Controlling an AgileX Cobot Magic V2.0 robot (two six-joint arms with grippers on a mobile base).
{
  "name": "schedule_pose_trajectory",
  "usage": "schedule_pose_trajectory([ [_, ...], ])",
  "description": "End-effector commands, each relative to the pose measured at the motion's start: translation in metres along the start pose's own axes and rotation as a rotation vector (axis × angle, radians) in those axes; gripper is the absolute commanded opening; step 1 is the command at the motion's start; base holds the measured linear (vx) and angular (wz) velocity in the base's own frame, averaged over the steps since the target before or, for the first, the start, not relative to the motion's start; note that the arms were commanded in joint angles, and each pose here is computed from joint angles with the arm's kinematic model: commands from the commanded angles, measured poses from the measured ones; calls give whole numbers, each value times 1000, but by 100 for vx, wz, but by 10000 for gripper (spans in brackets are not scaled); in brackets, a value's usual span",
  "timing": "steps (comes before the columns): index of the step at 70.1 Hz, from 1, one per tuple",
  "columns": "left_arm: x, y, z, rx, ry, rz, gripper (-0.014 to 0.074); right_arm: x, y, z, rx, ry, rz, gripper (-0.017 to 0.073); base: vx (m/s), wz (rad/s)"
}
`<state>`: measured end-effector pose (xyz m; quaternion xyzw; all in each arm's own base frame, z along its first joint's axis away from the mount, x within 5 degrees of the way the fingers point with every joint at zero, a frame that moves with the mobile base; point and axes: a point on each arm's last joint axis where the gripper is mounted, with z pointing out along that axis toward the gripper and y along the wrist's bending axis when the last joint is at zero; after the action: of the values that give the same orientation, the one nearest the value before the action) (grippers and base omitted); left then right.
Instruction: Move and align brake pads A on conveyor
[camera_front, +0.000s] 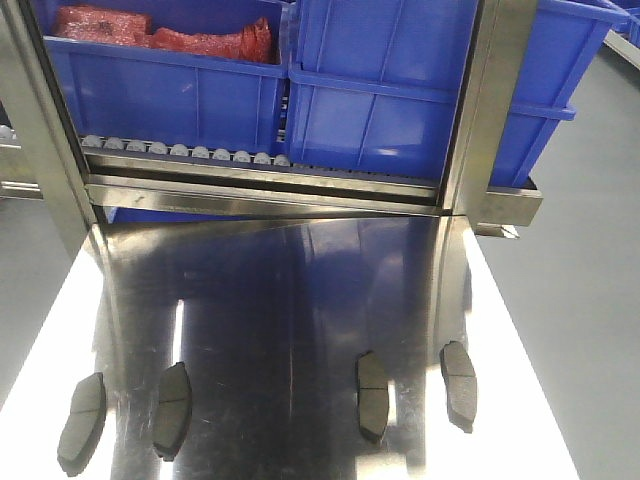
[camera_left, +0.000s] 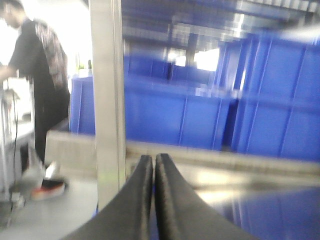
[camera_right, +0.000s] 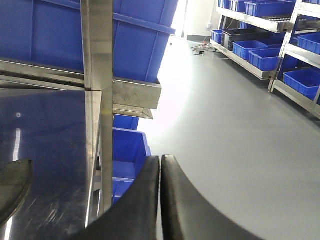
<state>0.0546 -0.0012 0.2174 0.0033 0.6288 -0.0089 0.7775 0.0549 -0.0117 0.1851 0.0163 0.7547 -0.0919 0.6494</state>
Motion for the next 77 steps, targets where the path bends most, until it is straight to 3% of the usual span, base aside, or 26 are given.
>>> schedule_pose_trajectory([
  [1, -17, -1, -3, 10, -200, -16, -6, -3, 1, 0, -9, -70, -18, -11, 0, 0],
  [15, -56, -1, -2, 10, -265, -10, -3, -3, 1, 0, -9, -70, -18, -11, 0, 0],
  [30, -123, 0, 21, -5, -134, 42, 52, -3, 1, 0, -9, -70, -18, -11, 0, 0],
  [38, -155, 1, 43, -16, -44, 40, 151, -3, 1, 0, -9, -70, -18, -11, 0, 0],
  [49, -186, 2, 73, -31, 96, 38, 388, -3, 1, 0, -9, -70, -18, -11, 0, 0],
  [55, -191, 3, 90, -37, 174, 37, 533, -3, 1, 0, -9, -70, -18, -11, 0, 0],
  [60, -192, 3, 101, -43, 254, 35, 602, -3, 1, 0, -9, -70, -18, -11, 0, 0],
  [71, -182, 5, 124, -54, 454, 30, 601, -3, 1, 0, -9, -70, -18, -11, 0, 0],
  [77, -169, 3, 135, -44, 562, -13, 583, -3, 1, 0, -9, -70, -18, -11, 0, 0],
])
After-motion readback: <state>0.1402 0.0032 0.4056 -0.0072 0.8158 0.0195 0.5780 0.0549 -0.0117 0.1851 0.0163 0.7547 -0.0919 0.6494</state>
